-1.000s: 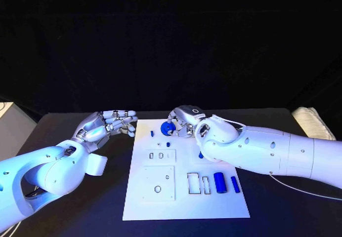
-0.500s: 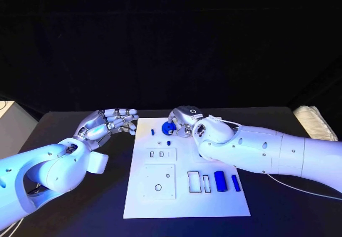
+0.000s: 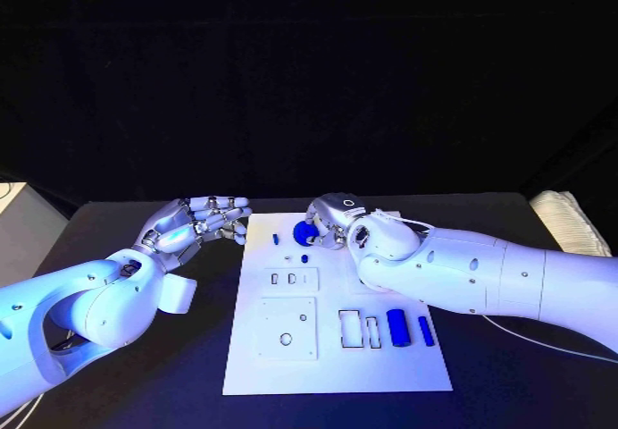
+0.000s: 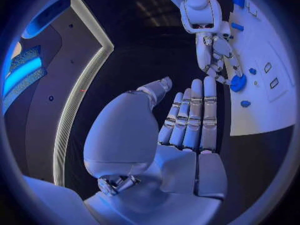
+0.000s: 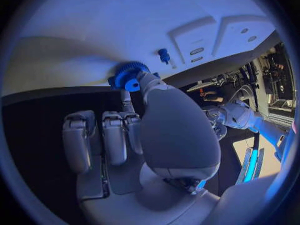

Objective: Assemble the parts on the task board

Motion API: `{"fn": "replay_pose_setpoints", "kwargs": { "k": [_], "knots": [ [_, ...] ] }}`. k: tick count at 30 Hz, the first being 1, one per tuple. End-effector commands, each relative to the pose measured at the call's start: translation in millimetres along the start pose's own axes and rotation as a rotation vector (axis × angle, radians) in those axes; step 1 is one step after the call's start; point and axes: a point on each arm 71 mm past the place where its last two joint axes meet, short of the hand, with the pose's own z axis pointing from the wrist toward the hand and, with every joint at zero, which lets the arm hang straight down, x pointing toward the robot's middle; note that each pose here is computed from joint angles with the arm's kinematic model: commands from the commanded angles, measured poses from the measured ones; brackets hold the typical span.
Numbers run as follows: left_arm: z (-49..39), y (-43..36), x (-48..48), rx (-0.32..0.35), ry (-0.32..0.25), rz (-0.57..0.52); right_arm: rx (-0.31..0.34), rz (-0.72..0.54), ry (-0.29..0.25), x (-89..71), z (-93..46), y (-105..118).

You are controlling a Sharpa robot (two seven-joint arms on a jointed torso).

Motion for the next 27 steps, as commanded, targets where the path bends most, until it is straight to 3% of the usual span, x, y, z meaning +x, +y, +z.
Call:
{"fn": "replay_pose_setpoints", "kwargs": {
  "k": [1, 15, 27],
  "knots": [
    [0.6, -0.9, 2.6, 0.006, 0.023, -0.005, 0.009, -0.023, 0.017, 2.9, 0.2, 0.2],
    [0.8, -0.6, 2.3, 0.003, 0.024, -0.004, 0.000, 0.011, 0.015, 4.2, 0.8, 1.4],
    [0.9, -0.5, 1.9, 0.002, 0.022, -0.002, 0.028, 0.098, 0.099, 10.0, -0.2, -5.0]
  ]
}}
